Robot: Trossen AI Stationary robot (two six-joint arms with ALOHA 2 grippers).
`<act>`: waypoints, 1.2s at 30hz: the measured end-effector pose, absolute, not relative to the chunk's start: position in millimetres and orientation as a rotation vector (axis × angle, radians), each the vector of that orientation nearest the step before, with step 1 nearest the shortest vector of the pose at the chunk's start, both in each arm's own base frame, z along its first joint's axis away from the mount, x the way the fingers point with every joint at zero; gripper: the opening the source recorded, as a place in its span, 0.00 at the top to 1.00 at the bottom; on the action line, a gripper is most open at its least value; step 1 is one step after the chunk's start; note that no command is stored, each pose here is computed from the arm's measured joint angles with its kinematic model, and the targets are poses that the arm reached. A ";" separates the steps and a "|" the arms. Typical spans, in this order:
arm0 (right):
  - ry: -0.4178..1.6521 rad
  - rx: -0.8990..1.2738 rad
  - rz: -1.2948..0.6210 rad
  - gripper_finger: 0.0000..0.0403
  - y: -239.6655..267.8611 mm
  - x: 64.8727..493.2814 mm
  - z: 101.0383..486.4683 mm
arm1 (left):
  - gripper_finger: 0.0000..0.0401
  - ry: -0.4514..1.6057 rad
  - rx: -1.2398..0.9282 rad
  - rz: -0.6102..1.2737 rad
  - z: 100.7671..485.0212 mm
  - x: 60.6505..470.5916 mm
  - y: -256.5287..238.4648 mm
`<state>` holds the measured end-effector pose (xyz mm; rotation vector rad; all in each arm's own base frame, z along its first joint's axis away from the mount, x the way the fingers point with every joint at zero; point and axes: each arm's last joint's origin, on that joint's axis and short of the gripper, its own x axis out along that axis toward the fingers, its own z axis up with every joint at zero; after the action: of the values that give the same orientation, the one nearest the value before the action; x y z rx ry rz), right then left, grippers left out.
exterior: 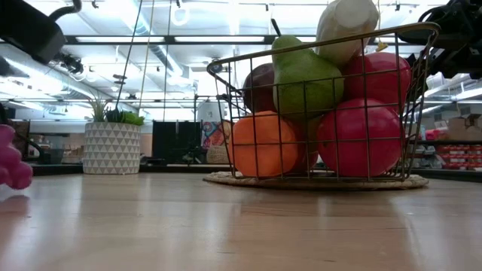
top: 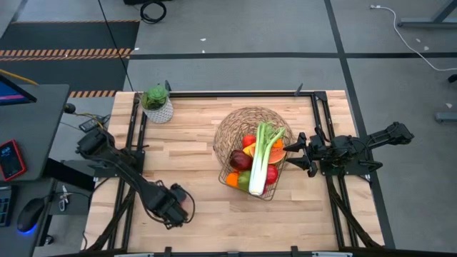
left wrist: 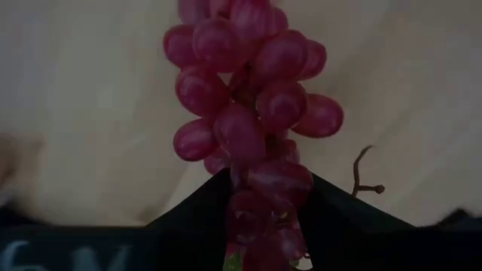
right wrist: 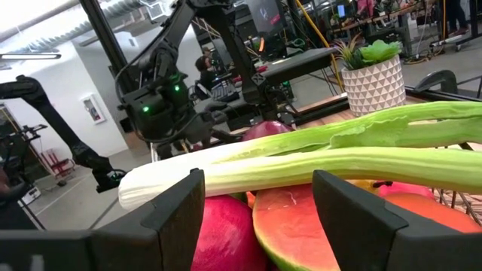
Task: Build produce basket
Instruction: Put the grapes into the wire basket
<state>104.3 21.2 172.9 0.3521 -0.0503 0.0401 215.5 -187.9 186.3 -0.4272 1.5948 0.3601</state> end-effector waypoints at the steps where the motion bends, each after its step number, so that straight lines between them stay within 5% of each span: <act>1: -0.050 0.352 0.040 0.38 21.3 104.3 172.9 | 0.65 1.598 -0.419 0.372 187.3 214.3 -186.7; 8: -0.050 0.352 0.040 0.38 21.3 104.3 172.9 | 0.65 1.556 -0.245 0.488 214.6 213.0 -180.9; 18: -0.050 0.352 0.040 0.38 21.3 104.3 172.9 | 0.65 1.179 0.132 0.574 276.2 219.8 -179.6; 36: -0.050 0.352 0.040 0.38 21.3 104.3 172.9 | 0.65 0.926 0.629 0.517 301.8 234.2 -173.8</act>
<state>104.3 21.3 172.9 0.3518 -0.0497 0.0401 234.2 -173.8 301.8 0.6286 0.9258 0.5169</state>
